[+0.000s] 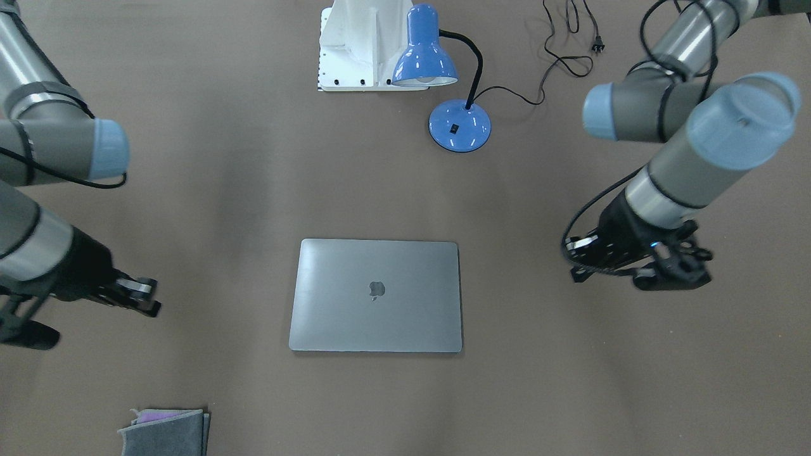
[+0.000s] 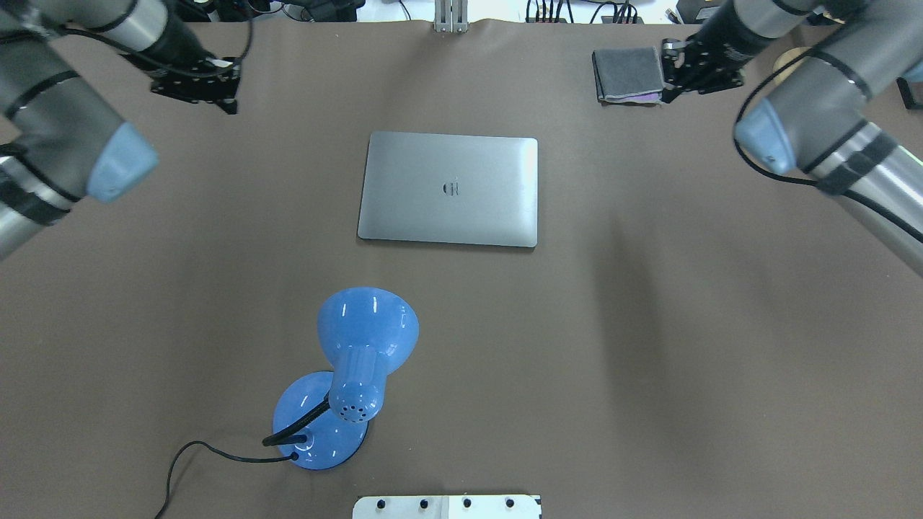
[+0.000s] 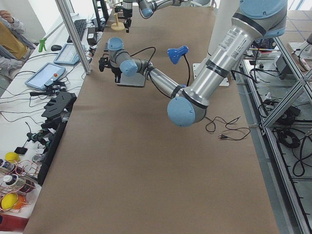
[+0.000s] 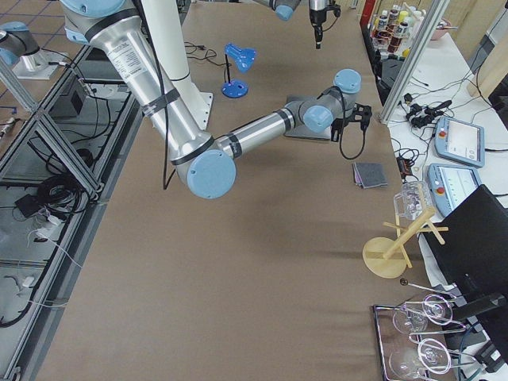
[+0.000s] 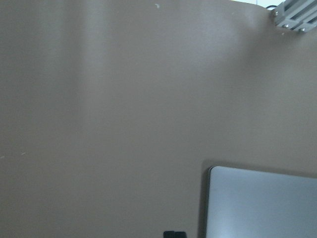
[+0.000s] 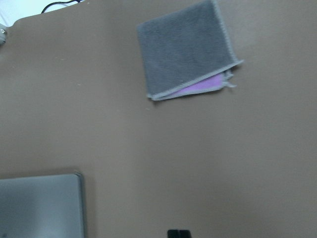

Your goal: Close laptop

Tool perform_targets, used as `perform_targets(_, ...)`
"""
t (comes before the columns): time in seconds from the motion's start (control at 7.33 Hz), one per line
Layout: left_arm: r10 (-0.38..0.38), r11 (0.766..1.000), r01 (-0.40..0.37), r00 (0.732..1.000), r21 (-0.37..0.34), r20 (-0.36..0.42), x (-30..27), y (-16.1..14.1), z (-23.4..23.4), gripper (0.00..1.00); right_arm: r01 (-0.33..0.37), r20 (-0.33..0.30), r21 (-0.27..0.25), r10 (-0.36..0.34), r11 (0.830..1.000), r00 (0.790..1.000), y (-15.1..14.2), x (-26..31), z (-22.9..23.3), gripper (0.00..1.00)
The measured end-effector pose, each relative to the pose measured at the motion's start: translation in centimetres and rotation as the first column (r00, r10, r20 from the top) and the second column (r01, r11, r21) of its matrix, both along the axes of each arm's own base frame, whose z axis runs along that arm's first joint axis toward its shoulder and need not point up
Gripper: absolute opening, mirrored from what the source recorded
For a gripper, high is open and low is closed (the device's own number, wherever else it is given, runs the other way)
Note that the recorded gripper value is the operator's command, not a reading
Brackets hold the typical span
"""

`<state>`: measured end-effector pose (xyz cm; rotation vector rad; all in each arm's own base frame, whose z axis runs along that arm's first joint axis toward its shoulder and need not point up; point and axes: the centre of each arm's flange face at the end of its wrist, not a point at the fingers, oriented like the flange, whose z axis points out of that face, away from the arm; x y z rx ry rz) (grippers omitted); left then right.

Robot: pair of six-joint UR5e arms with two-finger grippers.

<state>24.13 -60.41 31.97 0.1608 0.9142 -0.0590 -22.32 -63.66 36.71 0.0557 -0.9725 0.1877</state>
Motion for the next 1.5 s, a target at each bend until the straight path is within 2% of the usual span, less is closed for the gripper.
perform_targets(0.14, 0.053, 0.997, -0.057, 0.995, 0.050, 0.083, -7.0, 3.2, 3.4, 0.00, 0.055, -0.068, 0.051, -0.051, 0.997, 0.996, 3.2, 6.3, 4.4, 0.00)
perform_targets(0.27, 0.114, 0.987, -0.130, 0.981, 0.091, 0.159, -14.2, 5.9, 8.2, 0.00, 0.125, -0.138, 0.094, -0.112, 0.988, 0.984, 6.2, 12.6, 9.1, 0.00)
perform_targets(0.41, 0.171, 0.975, -0.195, 0.966, 0.109, 0.195, -20.3, 8.2, 13.5, 0.71, 0.196, -0.191, 0.124, -0.171, 0.973, 0.967, 8.9, 18.0, 13.5, 0.99)
perform_targets(0.55, 0.206, 0.967, -0.229, 0.961, 0.114, 0.187, -25.3, 10.4, 18.3, 0.98, 0.247, -0.220, 0.135, -0.214, 0.960, 0.952, 11.4, 22.1, 17.1, 1.00)
perform_targets(0.82, 0.218, 0.969, -0.231, 0.965, 0.083, 0.144, -29.8, 15.2, 24.9, 0.98, 0.283, -0.233, 0.124, -0.249, 0.951, 0.940, 14.6, 26.1, 20.7, 1.00)
perform_targets(0.95, 0.213, 0.972, -0.224, 0.967, 0.069, 0.137, -30.3, 16.1, 26.1, 0.98, 0.288, -0.233, 0.118, -0.256, 0.950, 0.938, 15.4, 26.7, 21.6, 1.00)
perform_targets(1.5, 0.148, 0.987, -0.153, 0.981, 0.038, 0.123, -31.5, 15.2, 25.7, 0.98, 0.292, -0.239, 0.150, -0.252, 0.945, 0.938, 16.0, 26.9, 20.4, 1.00)
